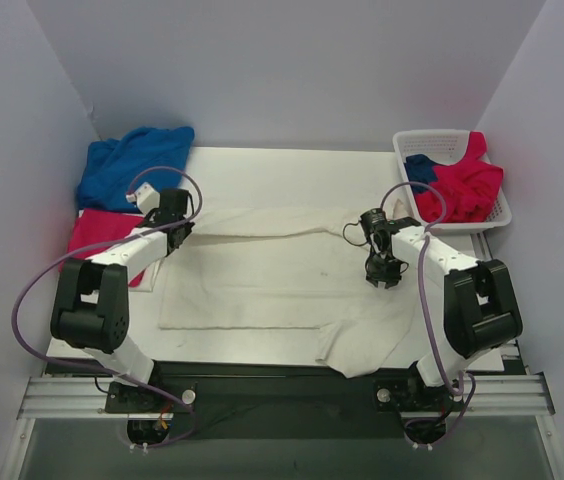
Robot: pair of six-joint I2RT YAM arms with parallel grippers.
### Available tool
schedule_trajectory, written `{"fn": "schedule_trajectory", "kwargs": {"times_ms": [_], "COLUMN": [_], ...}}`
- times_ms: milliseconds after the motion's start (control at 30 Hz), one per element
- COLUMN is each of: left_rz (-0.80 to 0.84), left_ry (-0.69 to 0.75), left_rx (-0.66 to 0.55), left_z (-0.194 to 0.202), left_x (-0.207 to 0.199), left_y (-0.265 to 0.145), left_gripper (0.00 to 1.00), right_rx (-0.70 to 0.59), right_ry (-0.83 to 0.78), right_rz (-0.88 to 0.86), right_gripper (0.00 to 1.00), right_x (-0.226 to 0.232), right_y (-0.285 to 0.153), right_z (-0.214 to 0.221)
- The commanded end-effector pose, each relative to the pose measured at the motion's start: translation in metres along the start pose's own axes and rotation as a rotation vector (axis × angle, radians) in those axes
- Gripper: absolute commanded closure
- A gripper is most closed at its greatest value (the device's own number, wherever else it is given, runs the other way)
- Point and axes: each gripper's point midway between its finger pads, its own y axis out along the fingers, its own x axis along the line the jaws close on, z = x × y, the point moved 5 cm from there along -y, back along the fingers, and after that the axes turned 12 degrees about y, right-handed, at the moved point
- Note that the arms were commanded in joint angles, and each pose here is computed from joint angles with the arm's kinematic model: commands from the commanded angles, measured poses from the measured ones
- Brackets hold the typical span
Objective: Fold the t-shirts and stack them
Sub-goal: Fold the flattened tshirt in 1/3 of the way
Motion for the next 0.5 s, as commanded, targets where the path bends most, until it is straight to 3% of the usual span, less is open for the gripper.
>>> {"fn": "schedule_trajectory", "kwargs": {"times_ms": [0,167,267,300,400,467], "left_rz": [-0.261,-0.338,-0.319,-0.312,-0.283,-0.269], "left_ry": [-0.027,-0.069,-0.053,-0.047,-0.044,-0.041], "left_rx": [-0.043,-0.108,-0.114,-0.101,-0.076,-0.066], "left_z": [0.009,0.003,-0.005,-0.004,-0.001,0.002], "left_x": [0.046,0.058,0.051,0.048,0.041,0.039], "left_y": [-0.014,-0.019,-0.017,-0.015,-0.014,-0.014], "left_gripper": [0.95,0.87,0.70,0.50,0.34,0.32], "right_rx": [-0.031,-0.042,-0.053,-0.053,-0.066,-0.071], "right_ry": [0.007,0.008,0.012,0.016,0.019,0.021], "right_rz": [0.021,0.008,-0.004,-0.006,-0.008,-0.002], "right_gripper": [0.74,0.74,0.74,0.74,0.74,0.74], "right_x": [-0.009,-0.010,-0.011,-0.011,-0.012,-0.012], "right_y": [-0.012,-0.017,-0.021,-0.021,-0.024,-0.024], "right_z": [-0.001,-0.001,-0.002,-0.002,-0.004,-0.004]}}
